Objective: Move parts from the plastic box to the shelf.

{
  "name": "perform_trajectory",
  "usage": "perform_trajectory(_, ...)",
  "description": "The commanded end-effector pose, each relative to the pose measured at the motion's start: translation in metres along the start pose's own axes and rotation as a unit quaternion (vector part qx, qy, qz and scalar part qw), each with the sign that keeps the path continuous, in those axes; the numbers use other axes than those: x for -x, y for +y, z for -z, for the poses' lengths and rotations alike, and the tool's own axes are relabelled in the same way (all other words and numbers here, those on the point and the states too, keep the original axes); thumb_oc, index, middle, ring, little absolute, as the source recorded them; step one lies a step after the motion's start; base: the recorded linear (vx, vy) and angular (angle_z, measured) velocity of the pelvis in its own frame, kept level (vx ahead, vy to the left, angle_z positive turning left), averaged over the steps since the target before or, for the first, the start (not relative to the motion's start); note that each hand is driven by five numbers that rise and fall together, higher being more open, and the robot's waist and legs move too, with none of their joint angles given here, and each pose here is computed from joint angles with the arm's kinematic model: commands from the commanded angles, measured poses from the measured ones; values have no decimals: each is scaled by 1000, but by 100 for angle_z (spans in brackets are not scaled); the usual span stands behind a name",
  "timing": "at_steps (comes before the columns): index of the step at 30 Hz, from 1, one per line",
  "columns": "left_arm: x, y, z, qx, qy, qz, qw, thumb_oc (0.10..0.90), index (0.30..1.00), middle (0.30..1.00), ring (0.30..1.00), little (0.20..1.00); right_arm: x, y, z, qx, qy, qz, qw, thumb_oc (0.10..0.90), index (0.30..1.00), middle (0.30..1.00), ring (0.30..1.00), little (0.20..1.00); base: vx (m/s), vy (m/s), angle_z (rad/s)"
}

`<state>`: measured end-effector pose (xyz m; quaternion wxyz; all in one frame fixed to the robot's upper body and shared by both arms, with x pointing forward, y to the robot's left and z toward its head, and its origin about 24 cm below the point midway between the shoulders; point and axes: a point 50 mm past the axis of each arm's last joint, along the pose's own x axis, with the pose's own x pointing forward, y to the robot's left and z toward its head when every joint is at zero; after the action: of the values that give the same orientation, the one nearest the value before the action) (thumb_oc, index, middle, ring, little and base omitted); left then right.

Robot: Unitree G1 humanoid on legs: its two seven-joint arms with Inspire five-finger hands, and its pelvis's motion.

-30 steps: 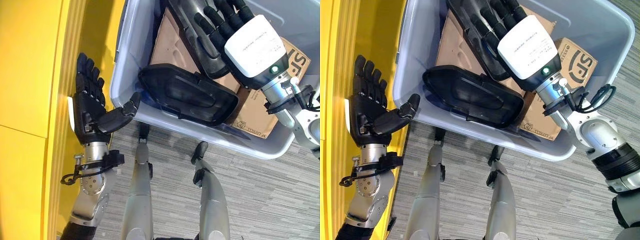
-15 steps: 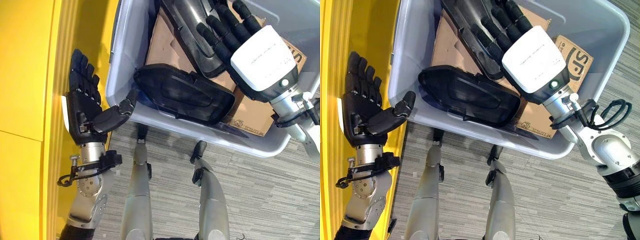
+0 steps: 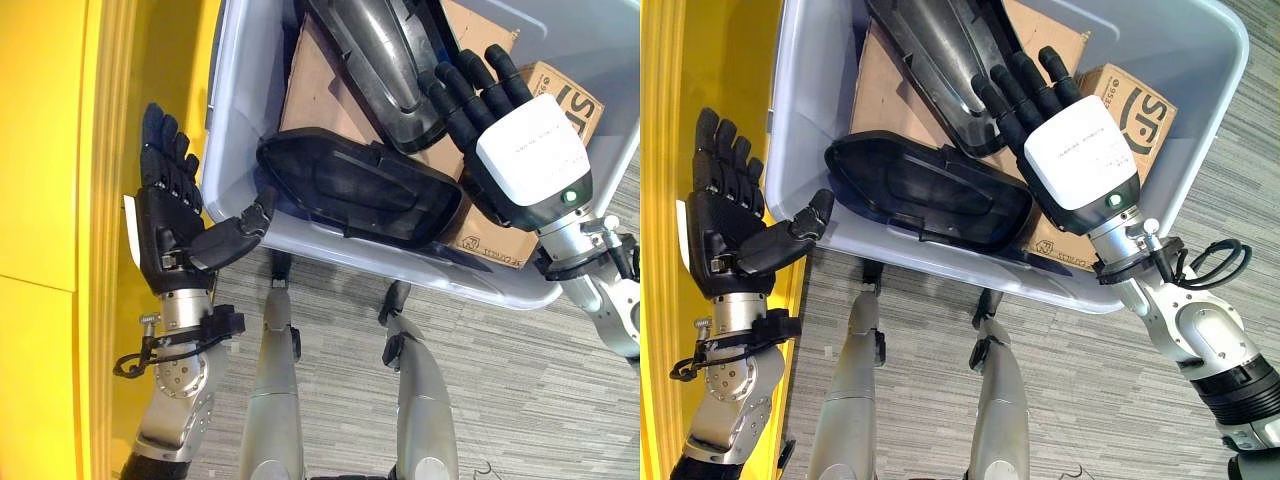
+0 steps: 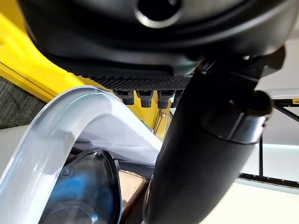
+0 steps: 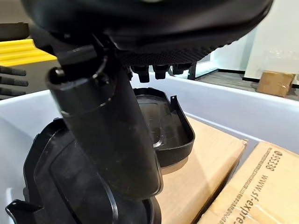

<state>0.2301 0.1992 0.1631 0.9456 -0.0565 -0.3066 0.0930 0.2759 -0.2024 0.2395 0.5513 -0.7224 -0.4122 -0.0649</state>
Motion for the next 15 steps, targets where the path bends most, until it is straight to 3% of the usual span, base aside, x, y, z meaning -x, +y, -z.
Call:
perform_trajectory(1, -1, -9, -44, 26, -124, 11, 992, 900, 1000, 1000, 1000, 1000, -26, -33, 3, -6, -9, 102, 995, 900, 1000, 1000, 1000, 1000, 0, 0, 0)
perform_trajectory(15, 0, -7, -46, 30, -125, 13, 992, 900, 1000, 1000, 1000, 1000, -40, -33, 7, 34, -36, 70, 996, 900, 1000, 1000, 1000, 1000, 0, 0, 0)
